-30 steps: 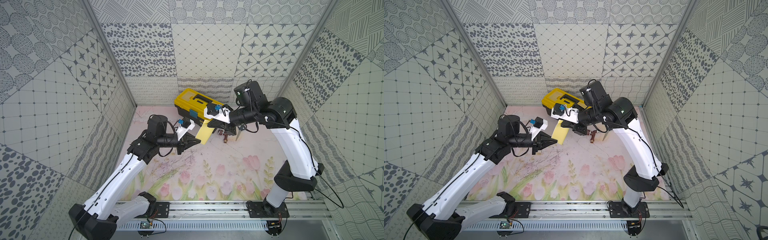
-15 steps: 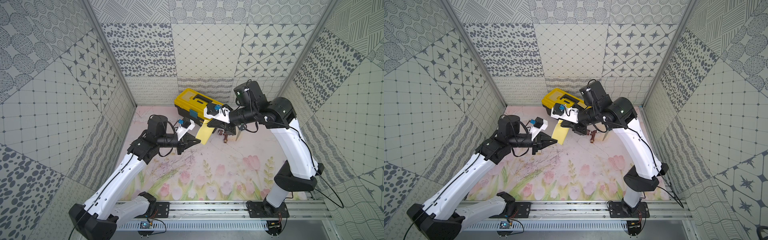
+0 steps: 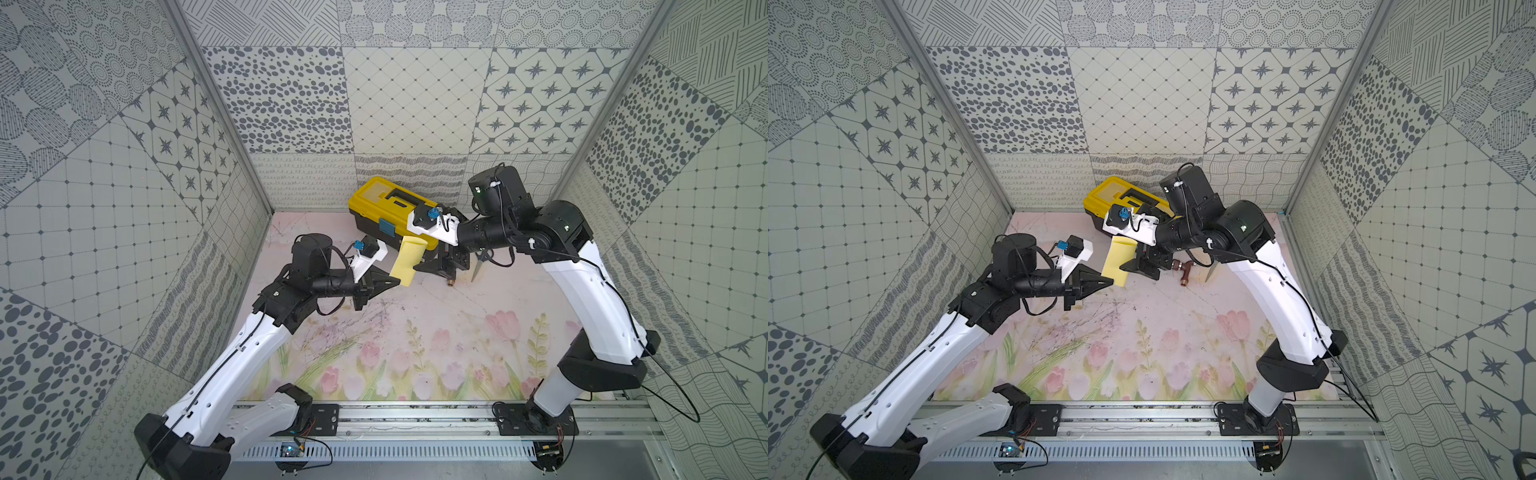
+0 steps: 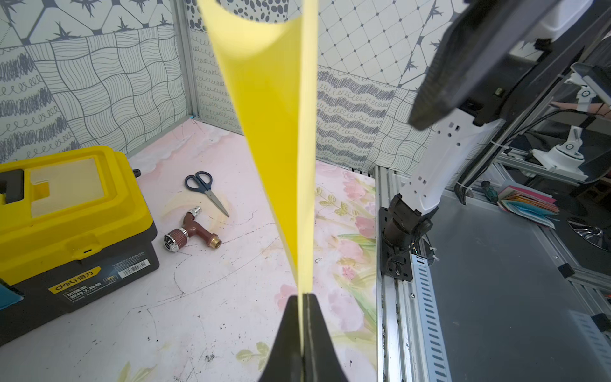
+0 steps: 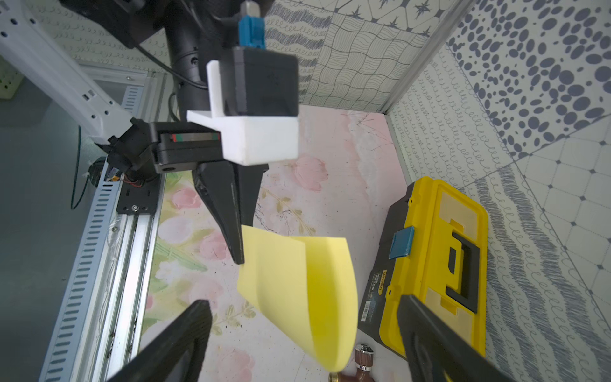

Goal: Fold the square paper along the opposite sides
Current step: Smooth out the paper.

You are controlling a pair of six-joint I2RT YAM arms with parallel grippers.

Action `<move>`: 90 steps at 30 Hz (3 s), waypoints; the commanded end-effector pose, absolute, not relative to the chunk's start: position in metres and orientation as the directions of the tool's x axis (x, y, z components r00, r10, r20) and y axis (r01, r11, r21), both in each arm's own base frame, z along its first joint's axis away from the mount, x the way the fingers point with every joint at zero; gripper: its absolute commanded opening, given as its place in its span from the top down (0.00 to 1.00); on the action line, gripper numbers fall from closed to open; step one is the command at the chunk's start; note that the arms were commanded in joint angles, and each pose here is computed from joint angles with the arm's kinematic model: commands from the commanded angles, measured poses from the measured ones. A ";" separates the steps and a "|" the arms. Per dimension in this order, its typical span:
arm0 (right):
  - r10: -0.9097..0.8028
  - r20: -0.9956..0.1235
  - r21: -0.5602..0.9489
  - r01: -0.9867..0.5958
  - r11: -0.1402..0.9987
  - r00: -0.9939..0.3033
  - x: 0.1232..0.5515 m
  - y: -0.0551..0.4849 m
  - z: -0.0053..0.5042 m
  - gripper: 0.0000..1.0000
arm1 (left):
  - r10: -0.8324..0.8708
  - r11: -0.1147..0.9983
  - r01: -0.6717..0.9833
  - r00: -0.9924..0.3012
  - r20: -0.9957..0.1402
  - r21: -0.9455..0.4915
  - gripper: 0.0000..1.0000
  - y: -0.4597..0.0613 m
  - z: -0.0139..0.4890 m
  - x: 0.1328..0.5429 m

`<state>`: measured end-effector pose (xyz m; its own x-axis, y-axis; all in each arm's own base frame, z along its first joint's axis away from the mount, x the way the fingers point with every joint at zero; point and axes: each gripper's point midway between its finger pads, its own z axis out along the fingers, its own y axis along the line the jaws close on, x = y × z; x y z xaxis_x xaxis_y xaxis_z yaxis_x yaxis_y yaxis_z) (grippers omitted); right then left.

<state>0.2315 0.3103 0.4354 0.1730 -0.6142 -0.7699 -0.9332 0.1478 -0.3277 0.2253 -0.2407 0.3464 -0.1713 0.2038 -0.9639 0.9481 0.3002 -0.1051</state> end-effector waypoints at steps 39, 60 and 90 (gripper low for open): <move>-0.038 -0.999 0.007 -0.994 0.106 -0.011 0.218 0.332 0.485 0.38 | -0.230 0.324 0.944 0.148 -0.962 0.067 1.00 -0.225 0.484 0.198; -0.067 -0.998 0.001 -0.999 0.050 -0.005 0.213 0.342 0.478 0.51 | -0.157 0.426 0.905 0.097 -0.983 0.021 1.00 -0.225 0.455 0.229; -0.099 -0.995 0.026 -0.998 0.053 -0.031 0.223 0.350 0.464 0.65 | -0.171 0.410 0.912 0.094 -0.981 0.016 1.00 -0.226 0.459 0.227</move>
<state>0.2229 0.3471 0.4573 -0.0570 -0.1169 -0.9915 -0.9970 0.0595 0.0503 0.2314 -0.2265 0.4515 0.0632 -0.1593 -0.9852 0.9085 0.4177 -0.0092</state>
